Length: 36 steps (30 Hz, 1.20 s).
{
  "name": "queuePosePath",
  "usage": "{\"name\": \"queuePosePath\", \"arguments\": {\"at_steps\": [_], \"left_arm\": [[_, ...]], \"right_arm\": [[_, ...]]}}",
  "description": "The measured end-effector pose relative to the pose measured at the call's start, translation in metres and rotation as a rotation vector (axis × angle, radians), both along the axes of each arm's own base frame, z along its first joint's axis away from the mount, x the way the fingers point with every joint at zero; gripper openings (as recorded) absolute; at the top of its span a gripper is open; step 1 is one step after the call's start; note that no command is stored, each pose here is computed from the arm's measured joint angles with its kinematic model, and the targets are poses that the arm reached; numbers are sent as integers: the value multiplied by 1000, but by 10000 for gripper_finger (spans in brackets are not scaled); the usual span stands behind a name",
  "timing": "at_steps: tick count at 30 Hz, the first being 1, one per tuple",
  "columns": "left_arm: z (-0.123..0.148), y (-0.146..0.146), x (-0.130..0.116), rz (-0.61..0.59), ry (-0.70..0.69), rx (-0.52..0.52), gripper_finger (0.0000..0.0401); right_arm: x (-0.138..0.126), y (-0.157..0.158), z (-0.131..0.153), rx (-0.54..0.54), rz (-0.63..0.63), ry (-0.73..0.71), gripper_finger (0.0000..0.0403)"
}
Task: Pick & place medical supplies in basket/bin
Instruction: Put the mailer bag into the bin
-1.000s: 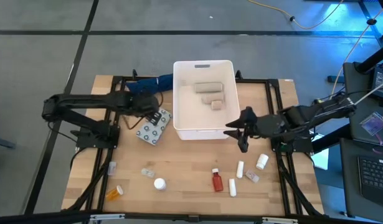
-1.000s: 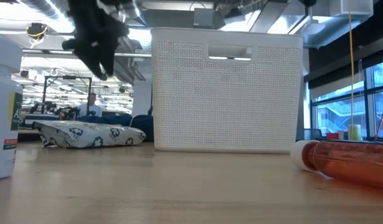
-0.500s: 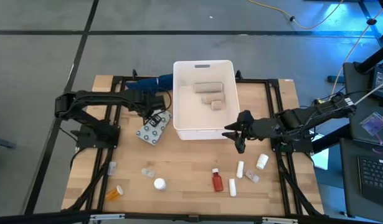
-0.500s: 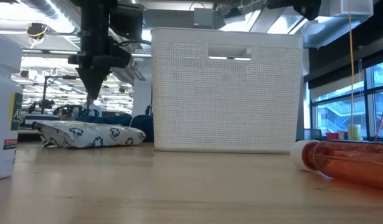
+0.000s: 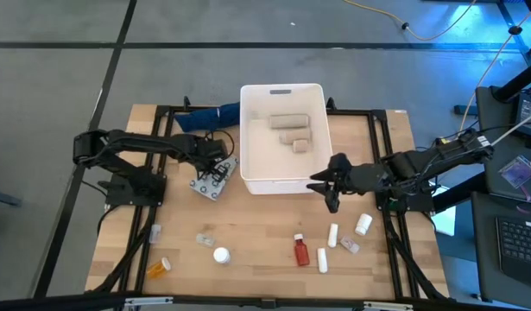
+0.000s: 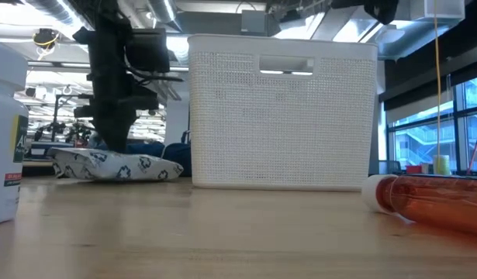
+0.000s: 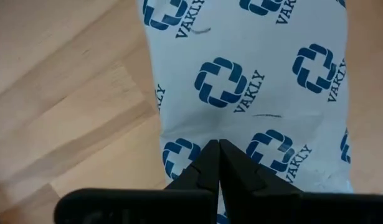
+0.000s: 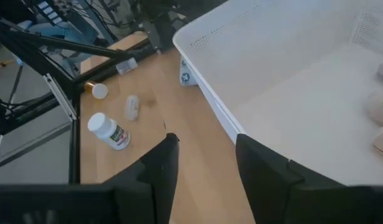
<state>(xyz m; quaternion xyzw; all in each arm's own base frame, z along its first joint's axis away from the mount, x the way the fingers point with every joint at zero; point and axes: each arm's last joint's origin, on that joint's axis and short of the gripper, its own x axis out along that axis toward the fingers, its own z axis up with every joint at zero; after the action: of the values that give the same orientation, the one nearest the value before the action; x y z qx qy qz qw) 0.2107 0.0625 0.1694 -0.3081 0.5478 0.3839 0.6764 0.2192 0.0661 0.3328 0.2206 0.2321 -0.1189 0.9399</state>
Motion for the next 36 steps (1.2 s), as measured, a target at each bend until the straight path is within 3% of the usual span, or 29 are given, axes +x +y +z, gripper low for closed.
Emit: {"name": "queuePosePath", "arguments": {"at_steps": [9,18,27,31,36], "left_arm": [[-1,-21,5,-81,-20,-98,2],[-1,-76,9,-83,-41,-154,2],[-1,-128,10,-72,-157,-182,2],[0,-138,10,-81,-197,-165,2],[12,-139,11,-84,-237,-147,5]], "right_arm": [[21,13,-19,-2,37,65,161],[39,39,-49,-24,90,162,161],[59,71,-73,-48,173,141,161],[72,80,-91,-123,197,144,161],[88,88,-114,-134,194,138,161]]}}
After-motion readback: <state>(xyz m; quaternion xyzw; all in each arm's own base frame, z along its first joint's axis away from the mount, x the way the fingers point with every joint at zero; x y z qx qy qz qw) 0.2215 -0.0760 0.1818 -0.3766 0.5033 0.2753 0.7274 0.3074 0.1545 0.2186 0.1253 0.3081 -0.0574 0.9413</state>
